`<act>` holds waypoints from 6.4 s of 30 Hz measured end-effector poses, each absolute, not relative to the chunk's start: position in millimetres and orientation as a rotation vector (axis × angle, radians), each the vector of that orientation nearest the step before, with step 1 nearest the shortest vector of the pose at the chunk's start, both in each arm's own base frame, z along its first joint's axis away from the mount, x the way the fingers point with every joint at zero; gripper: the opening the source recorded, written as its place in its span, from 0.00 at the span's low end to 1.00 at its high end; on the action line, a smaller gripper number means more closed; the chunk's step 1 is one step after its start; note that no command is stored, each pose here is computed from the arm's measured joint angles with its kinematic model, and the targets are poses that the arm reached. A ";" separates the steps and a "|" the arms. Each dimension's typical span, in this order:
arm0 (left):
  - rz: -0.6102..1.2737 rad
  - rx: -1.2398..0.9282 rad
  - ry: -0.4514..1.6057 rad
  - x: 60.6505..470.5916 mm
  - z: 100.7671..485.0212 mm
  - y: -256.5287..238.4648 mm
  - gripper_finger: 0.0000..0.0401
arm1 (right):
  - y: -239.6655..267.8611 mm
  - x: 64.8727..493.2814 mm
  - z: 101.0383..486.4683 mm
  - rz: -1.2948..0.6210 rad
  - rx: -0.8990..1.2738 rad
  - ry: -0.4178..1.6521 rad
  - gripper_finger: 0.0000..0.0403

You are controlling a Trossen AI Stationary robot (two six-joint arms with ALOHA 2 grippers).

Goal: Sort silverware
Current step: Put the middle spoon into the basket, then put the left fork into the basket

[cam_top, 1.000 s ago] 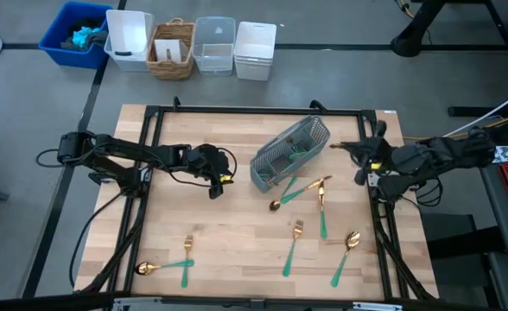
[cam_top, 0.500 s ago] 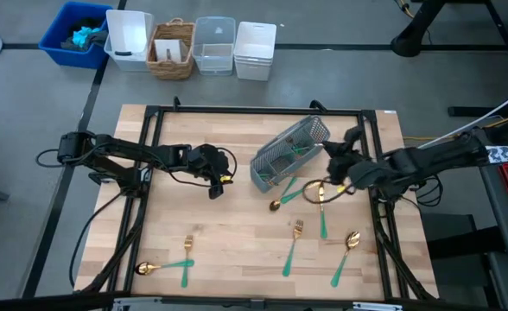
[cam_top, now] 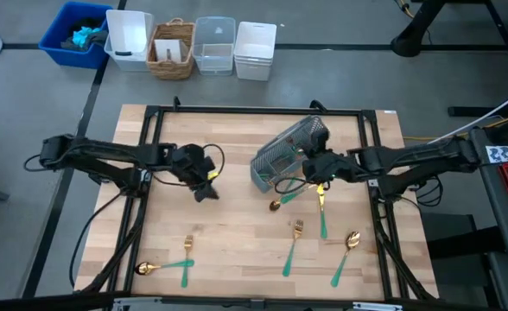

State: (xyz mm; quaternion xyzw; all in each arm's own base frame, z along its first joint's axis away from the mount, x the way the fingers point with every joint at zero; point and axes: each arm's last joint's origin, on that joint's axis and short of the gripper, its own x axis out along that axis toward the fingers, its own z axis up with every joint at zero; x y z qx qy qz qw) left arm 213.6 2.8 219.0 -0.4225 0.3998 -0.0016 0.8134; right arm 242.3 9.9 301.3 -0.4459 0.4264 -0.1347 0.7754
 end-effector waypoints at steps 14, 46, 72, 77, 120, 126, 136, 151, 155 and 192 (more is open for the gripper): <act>0.069 -1.431 1.220 181.1 227.3 -61.1 0.33 | 2.0 260.2 284.0 -0.198 -0.935 0.966 0.02; 0.634 -1.559 1.409 196.3 155.7 -135.7 0.33 | -1.4 260.5 286.2 -0.356 -0.983 0.991 0.27; 0.786 -1.606 1.367 192.9 146.5 -143.3 0.33 | -2.3 259.8 286.8 -0.396 -0.998 1.002 0.27; 0.796 -1.611 1.366 193.0 146.0 -143.3 0.33 | -2.3 259.4 286.5 -0.394 -1.001 1.007 0.27; 0.311 -1.392 1.056 230.3 167.8 -115.1 0.19 | -3.8 243.4 348.2 -0.486 -0.896 0.895 0.27; 0.129 -1.313 0.818 248.7 190.4 -91.4 0.19 | -5.2 223.0 365.1 -0.533 -0.822 0.809 0.27; -0.087 -1.019 0.157 279.8 243.2 -27.2 0.19 | -7.7 188.8 386.3 -0.621 -0.616 0.657 0.27; 0.181 -0.090 -0.226 297.6 337.1 71.9 0.20 | -3.4 177.3 376.2 -0.520 -0.150 0.638 0.27; 0.238 -0.011 -0.202 316.5 337.2 91.2 0.20 | -1.0 174.8 371.1 -0.472 0.008 0.673 0.27; 0.144 0.370 0.213 429.2 264.6 103.0 0.21 | 4.4 158.6 348.4 -0.504 0.497 0.896 0.27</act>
